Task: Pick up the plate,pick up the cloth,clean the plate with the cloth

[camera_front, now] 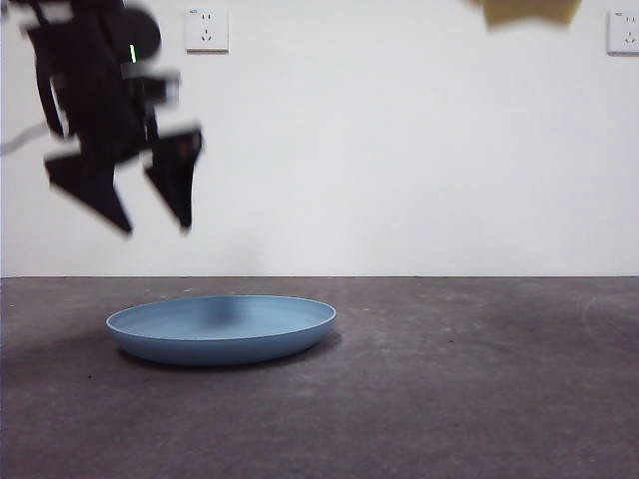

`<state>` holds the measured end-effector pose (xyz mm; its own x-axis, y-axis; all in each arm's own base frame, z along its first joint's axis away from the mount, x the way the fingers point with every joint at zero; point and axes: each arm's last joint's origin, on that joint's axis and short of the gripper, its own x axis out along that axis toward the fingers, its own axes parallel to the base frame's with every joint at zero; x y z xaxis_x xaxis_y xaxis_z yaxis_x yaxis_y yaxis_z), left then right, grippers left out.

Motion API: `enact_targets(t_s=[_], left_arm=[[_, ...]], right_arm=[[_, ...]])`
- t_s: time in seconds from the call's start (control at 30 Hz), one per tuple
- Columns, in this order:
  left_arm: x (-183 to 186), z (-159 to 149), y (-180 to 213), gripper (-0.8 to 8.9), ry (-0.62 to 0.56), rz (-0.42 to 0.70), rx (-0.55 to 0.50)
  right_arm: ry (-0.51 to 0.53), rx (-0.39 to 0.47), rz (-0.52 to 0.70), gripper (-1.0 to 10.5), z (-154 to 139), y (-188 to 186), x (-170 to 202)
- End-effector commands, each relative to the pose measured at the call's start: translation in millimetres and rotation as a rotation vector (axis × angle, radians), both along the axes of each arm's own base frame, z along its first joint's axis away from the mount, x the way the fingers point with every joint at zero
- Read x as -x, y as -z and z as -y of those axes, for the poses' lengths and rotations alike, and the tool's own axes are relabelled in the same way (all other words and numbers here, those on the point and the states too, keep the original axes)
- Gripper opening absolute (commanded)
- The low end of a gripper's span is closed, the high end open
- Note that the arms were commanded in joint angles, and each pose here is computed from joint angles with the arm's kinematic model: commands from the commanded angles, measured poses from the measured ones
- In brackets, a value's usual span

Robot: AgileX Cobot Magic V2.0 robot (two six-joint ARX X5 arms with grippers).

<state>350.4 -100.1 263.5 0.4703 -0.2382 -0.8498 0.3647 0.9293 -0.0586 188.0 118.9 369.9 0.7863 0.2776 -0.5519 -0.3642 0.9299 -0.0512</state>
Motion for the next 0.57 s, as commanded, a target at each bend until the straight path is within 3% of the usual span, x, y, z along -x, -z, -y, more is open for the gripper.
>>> enact_targets(t_s=[0.03, 0.17, 0.33, 0.43, 0.57], left_arm=[[18.6, -0.8, -33.8, 4.09, 0.02, 0.084, 0.06], [56.7, -7.5, -85.3, 4.09, 0.051, 0.225, 0.134], [122.6, -23.5, -142.9, 4.09, 0.098, 0.392, 0.247], [159.2, -33.6, -160.4, 4.09, 0.121, 0.43, 0.288], [183.6, -40.5, -167.0, 4.09, 0.131, 0.432, 0.301]], right_arm=[[0.032, 0.045, -0.084, -0.2, -7.7, 22.4, -23.4], [0.071, 0.112, -0.215, -0.2, -13.6, 58.1, -58.3], [0.059, 0.116, -0.465, -0.2, -11.3, 121.8, -104.7], [0.086, 0.148, -0.568, 0.1, -7.6, 154.9, -121.2], [0.082, 0.14, -0.631, 0.1, -3.7, 172.5, -129.0]])
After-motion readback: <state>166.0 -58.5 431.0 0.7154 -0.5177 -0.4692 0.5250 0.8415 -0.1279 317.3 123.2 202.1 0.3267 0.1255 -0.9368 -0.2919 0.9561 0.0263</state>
